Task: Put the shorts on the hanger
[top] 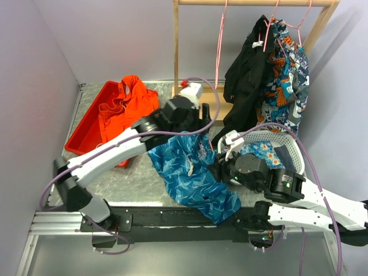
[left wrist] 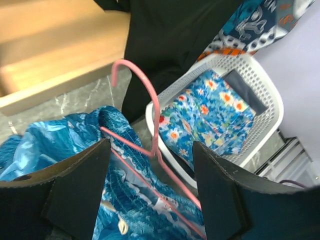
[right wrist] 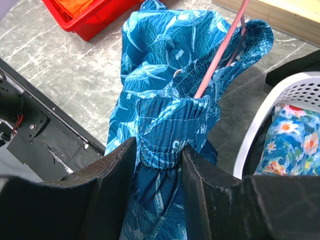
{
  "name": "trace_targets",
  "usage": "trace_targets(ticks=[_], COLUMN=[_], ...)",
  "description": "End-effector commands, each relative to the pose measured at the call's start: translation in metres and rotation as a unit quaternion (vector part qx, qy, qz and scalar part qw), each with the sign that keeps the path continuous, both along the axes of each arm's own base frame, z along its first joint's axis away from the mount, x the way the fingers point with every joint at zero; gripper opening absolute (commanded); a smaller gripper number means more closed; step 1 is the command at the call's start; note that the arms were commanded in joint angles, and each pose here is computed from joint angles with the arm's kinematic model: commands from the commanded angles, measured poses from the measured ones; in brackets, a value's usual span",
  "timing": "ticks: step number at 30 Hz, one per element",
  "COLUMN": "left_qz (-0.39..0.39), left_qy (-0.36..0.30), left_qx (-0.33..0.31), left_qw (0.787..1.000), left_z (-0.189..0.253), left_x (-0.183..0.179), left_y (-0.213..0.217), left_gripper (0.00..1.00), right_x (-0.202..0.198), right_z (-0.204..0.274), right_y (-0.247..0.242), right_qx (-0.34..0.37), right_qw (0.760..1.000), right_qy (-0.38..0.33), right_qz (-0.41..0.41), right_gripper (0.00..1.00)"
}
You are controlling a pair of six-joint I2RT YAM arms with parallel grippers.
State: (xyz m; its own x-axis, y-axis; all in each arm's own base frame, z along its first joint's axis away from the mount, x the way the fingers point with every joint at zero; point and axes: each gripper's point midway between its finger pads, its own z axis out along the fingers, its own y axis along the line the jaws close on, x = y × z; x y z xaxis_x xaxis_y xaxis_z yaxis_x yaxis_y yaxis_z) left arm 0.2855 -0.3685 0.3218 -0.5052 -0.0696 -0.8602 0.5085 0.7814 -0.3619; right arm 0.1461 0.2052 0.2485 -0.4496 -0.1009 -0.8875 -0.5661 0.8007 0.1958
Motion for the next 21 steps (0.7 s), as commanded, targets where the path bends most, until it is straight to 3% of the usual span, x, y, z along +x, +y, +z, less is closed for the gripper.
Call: trace_targets(ticks=[1, 5, 10, 11, 12, 15, 21], left_qz=[-0.028, -0.018, -0.031, -0.028, -0.023, -0.001, 0.073], left_qy=[-0.011, -0.020, -0.044, -0.059, -0.065, -0.091, -0.153], left_qx=[-0.032, -0.023, -0.049, -0.063, -0.068, -0.073, -0.043], left_qw=[0.999, 0.999, 0.997, 0.996, 0.995, 0.993, 0.984], left_z=[0.010, -0.003, 0.002, 0.011, 0.014, 0.034, 0.083], left_x=[0.008, 0.025, 0.031, 0.032, 0.033, 0.034, 0.023], left_y=[-0.028, -0.041, -0.055, -0.055, -0.053, -0.039, 0.011], left_gripper=[0.71, 0.69, 0.57, 0.51, 0.32, 0.01, 0.01], right_x=[0.007, 0.005, 0.005, 0.005, 0.005, 0.005, 0.007], right_z=[0.025, 0.029, 0.030, 0.030, 0.029, 0.031, 0.034], right_y=[0.000, -0.001, -0.002, -0.003, -0.002, -0.004, -0.003], right_qx=[0.032, 0.035, 0.035, 0.033, 0.031, 0.028, 0.017], right_qw=[0.999, 0.999, 0.999, 0.999, 0.999, 0.999, 0.999], right_qy=[-0.027, -0.027, -0.028, -0.028, -0.027, -0.026, -0.020], right_qz=[-0.013, -0.010, -0.010, -0.011, -0.011, -0.013, -0.020], right_gripper=[0.00, 0.00, 0.00, 0.00, 0.00, 0.00, 0.03])
